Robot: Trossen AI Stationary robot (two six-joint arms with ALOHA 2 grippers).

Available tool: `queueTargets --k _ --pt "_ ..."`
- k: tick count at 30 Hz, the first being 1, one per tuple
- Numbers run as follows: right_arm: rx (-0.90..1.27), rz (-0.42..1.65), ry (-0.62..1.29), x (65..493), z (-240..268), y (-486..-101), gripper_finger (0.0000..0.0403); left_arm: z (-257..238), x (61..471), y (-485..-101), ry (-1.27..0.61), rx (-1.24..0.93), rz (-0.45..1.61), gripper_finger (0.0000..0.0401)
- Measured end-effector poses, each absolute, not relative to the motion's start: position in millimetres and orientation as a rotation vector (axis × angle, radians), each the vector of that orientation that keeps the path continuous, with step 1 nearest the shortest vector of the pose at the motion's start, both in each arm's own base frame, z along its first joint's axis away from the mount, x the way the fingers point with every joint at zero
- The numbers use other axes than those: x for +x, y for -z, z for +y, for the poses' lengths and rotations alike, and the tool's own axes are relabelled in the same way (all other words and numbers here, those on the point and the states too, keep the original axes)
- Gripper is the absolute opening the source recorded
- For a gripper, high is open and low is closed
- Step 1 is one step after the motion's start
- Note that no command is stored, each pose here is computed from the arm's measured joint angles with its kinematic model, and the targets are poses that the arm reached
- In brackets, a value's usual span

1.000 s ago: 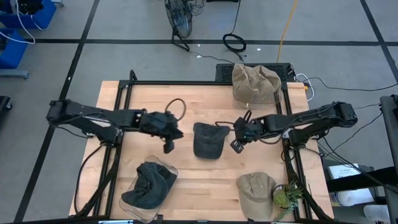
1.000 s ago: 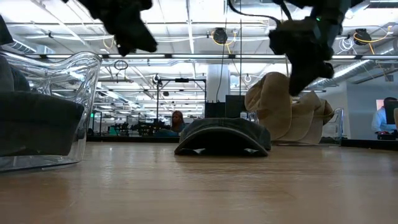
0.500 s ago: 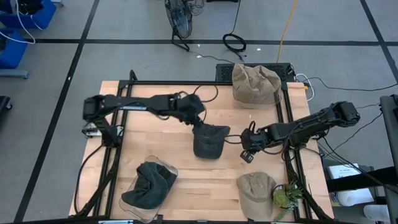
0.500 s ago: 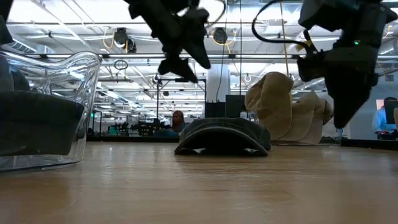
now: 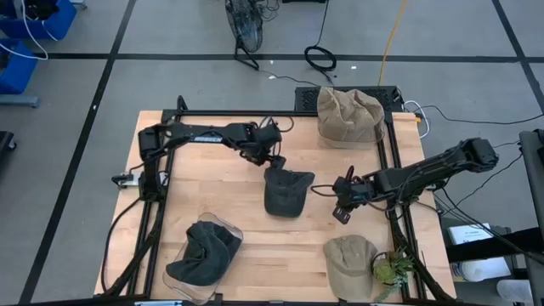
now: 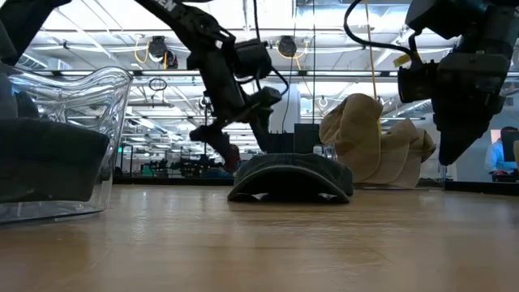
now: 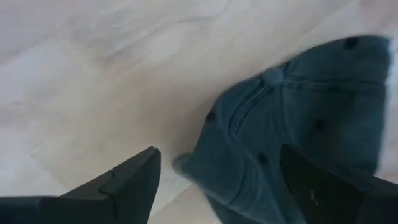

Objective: Pick & Place hat
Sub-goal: Put the black cap into the bottom transparent bin

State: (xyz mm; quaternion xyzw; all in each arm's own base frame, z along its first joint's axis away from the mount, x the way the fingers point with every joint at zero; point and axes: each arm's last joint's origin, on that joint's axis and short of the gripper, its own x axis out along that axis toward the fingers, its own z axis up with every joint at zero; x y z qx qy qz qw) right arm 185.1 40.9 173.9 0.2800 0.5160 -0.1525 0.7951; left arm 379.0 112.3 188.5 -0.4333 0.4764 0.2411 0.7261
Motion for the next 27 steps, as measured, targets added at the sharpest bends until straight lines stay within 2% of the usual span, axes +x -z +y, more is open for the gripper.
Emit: queueTargets --k 13,17,22,23,27 --pt "0.572 1.065 0.280 185.8 40.9 -179.3 0.0001 88.5 393.1 -150.5 -0.483 -0.958 1.173 0.0262" --pt "0.551 1.038 0.253 188.4 41.4 -180.7 0.0001 80.7 397.7 -151.1 -0.452 -0.928 1.154 0.0192" --pt "0.526 1.015 0.224 190.6 41.9 -182.0 0.0004 77.7 399.5 -163.8 -0.438 -0.929 1.110 0.0043" --pt "0.529 1.009 0.222 191.2 42.0 -182.4 0.0004 77.3 399.2 -167.0 -0.434 -0.925 1.102 0.0025" --pt "0.526 0.968 0.198 194.7 42.8 -184.7 0.0004 69.2 396.4 -189.2 -0.397 -0.893 1.053 0.0026"
